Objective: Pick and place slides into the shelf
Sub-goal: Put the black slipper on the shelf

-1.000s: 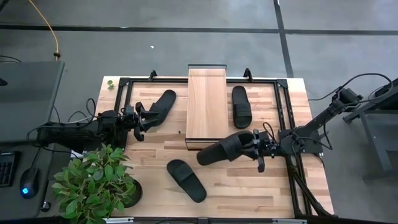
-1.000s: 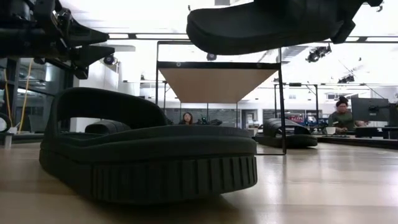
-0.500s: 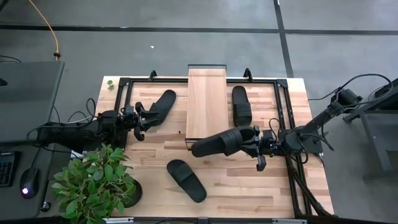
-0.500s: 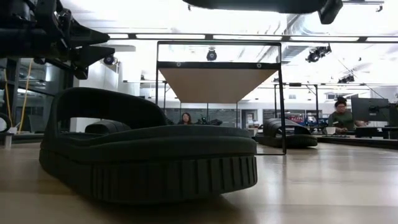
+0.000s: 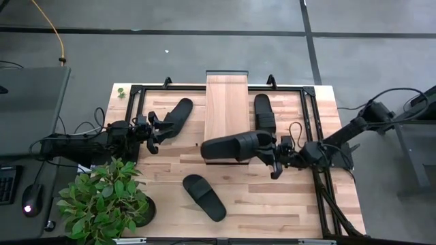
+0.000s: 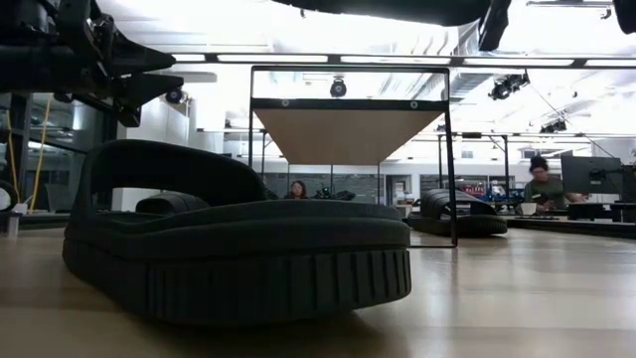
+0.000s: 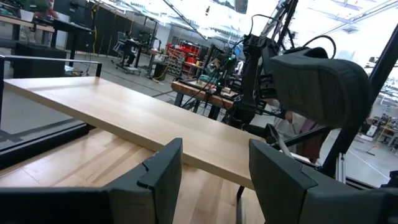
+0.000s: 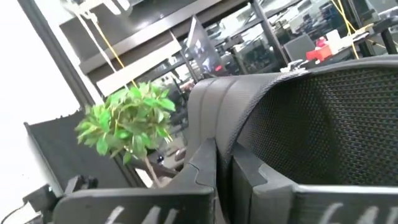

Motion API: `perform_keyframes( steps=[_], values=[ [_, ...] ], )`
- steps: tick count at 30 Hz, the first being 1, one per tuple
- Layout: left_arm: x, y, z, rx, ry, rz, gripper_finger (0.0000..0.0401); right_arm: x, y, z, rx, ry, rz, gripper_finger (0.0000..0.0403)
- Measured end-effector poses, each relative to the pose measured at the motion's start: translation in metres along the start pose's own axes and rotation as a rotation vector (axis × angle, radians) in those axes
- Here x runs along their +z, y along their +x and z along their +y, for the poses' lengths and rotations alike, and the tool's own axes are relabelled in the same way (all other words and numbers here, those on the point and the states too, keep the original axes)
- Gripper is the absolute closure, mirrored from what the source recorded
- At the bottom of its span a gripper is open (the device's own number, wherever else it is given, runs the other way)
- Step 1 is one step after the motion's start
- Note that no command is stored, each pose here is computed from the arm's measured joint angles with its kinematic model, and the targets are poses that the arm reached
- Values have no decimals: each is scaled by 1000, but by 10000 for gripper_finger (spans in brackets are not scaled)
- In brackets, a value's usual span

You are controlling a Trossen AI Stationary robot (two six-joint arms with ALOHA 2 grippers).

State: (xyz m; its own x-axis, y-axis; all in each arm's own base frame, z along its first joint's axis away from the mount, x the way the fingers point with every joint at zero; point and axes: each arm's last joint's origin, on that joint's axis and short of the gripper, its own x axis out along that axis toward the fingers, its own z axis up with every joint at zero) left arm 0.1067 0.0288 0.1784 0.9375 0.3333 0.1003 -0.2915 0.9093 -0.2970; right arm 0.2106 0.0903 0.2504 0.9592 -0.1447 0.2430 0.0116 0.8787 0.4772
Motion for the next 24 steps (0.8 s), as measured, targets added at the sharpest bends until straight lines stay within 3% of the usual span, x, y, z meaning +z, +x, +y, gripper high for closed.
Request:
perform_keyframes(
  steps=[10,24],
  values=[
    [0,0,0,0,0,0,233,5,7,-12,-46,79,-33,403],
    [0,0,0,0,0,0,233,9,16,-31,-126,315,-63,403]
  ],
)
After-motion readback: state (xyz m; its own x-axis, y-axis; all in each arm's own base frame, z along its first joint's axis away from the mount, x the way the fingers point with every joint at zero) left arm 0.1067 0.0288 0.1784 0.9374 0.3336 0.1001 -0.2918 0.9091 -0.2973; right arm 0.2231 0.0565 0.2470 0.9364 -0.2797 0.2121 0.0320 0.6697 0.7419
